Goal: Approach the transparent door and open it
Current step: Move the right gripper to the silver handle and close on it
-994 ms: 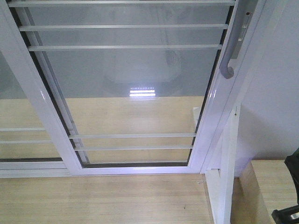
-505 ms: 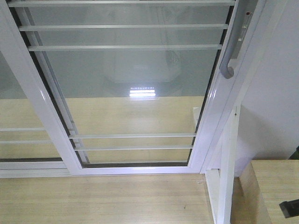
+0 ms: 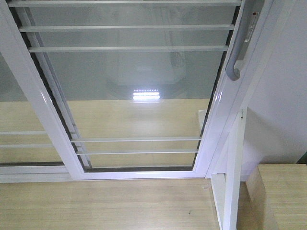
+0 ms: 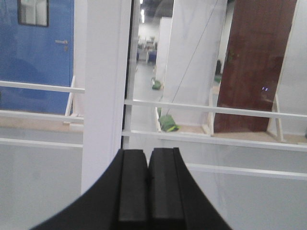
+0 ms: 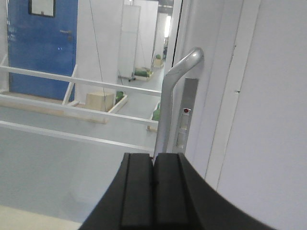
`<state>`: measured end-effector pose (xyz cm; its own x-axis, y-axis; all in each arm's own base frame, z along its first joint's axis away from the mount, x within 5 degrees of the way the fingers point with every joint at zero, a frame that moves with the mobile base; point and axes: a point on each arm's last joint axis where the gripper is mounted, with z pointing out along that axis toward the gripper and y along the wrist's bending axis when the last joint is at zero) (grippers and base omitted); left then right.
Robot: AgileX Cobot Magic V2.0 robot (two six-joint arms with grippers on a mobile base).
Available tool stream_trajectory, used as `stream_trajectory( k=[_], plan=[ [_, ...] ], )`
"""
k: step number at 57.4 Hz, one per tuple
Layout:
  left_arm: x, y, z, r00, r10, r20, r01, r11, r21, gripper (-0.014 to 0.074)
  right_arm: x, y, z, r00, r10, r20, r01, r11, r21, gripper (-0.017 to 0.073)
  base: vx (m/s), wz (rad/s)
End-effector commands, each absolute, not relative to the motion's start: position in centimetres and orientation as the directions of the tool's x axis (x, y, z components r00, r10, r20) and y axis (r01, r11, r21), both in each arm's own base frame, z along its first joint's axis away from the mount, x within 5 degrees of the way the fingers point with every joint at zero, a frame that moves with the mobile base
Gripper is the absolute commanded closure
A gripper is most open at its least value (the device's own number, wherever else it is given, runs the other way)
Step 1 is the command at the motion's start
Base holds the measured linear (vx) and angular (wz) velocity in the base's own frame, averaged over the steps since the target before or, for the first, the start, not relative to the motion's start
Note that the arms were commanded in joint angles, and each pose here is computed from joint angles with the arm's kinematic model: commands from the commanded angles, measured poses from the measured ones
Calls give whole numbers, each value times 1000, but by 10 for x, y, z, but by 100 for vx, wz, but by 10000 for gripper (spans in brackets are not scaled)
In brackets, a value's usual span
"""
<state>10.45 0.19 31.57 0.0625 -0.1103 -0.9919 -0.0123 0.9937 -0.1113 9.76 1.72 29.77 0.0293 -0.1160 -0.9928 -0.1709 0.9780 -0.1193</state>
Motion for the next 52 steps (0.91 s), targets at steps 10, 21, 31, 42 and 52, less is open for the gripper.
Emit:
stream_trajectory(
  k=[10, 21, 31, 42, 52],
  plan=[
    [191, 5, 368, 94, -111, -989, -30, 993, -115, 600, 179, 30, 360, 36, -135, -990, -154, 978, -139, 564, 0, 0],
    [232, 5, 360, 39, -115, -993, -43, 992, -116, 600, 227, 36, 367, 85, -117, -989, -125, 984, -127, 564, 0, 0],
    [244, 5, 347, -12, -77, -997, -40, 996, -76, 591, 241, 38, 356, 66, -124, -990, -122, 984, -132, 561, 0, 0],
    [245, 4, 347, -5, -60, -998, -35, 998, -60, 510, 243, 38, 353, 40, -126, -991, -128, 983, -130, 498, 0, 0],
    [245, 4, 348, -1, -63, -998, -35, 997, -63, 365, 243, 39, 352, 30, -128, -991, -131, 983, -130, 326, 0, 0]
  ],
)
